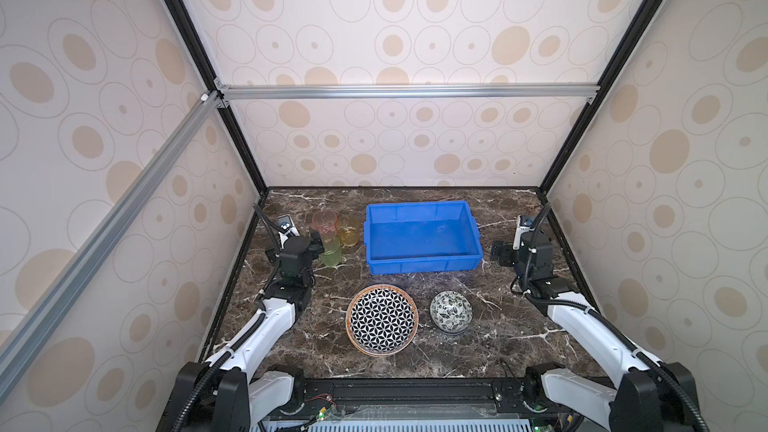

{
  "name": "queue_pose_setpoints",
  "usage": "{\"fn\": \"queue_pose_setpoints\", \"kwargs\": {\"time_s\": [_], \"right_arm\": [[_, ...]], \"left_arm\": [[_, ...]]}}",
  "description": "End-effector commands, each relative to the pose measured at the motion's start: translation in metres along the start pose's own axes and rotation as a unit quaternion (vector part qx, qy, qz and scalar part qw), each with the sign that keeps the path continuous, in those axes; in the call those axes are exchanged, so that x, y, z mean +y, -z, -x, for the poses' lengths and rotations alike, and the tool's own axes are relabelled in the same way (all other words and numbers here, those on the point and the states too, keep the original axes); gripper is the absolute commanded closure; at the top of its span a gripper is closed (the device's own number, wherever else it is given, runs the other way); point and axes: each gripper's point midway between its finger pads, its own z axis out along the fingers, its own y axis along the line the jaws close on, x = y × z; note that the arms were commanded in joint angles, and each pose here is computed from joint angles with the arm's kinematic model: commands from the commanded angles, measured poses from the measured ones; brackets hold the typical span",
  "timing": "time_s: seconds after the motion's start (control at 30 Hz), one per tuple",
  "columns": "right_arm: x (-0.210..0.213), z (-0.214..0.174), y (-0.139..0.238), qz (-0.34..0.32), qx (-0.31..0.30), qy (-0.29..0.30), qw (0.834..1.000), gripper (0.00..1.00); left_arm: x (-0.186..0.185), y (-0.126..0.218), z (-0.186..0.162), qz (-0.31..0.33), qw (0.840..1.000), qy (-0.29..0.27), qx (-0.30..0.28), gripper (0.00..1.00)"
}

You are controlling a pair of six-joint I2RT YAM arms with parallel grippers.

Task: Place the mixed dishes into the plastic bin
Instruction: 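Move the left gripper toward the plate stack while the right gripper approaches it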

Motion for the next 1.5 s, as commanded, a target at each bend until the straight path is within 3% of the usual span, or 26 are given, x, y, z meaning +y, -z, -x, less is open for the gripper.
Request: {"fn": "queue_pose_setpoints", "kwargs": {"time_s": [0.0,0.27,0.47,0.67,1.03,1.1,1.33,1.47], "right_arm": [[-0.004,-0.004,0.014,-0.029,0.041,0.023,0.998,0.0],[0.031,0.01,0.038,0.039,0.051,0.019,0.998,0.0],[0.058,0.003,0.051,0.096,0.104,0.014,0.99,0.05],[0.096,0.002,0.076,0.163,0.11,0.021,0.98,0.06],[0.188,-0.018,0.116,0.329,0.168,0.04,0.928,0.11],[0.198,-0.025,0.117,0.344,0.18,0.044,0.92,0.13],[0.224,-0.056,0.12,0.387,0.235,0.053,0.89,0.24],[0.241,-0.07,0.131,0.414,0.258,0.082,0.869,0.27]], "left_arm": [[0.005,0.01,-0.001,0.034,0.998,-0.007,0.048,0.01],[-0.028,0.036,-0.005,-0.032,0.995,-0.034,0.092,0.02],[-0.021,0.056,-0.012,-0.044,0.991,-0.029,0.12,0.04],[-0.023,0.073,-0.028,-0.072,0.983,-0.016,0.165,0.08],[-0.038,0.1,-0.067,-0.119,0.961,-0.036,0.247,0.13],[-0.042,0.105,-0.071,-0.133,0.956,-0.035,0.258,0.22],[-0.047,0.121,-0.093,-0.156,0.94,-0.049,0.301,0.3],[-0.055,0.135,-0.106,-0.192,0.922,-0.055,0.332,0.33]]}}
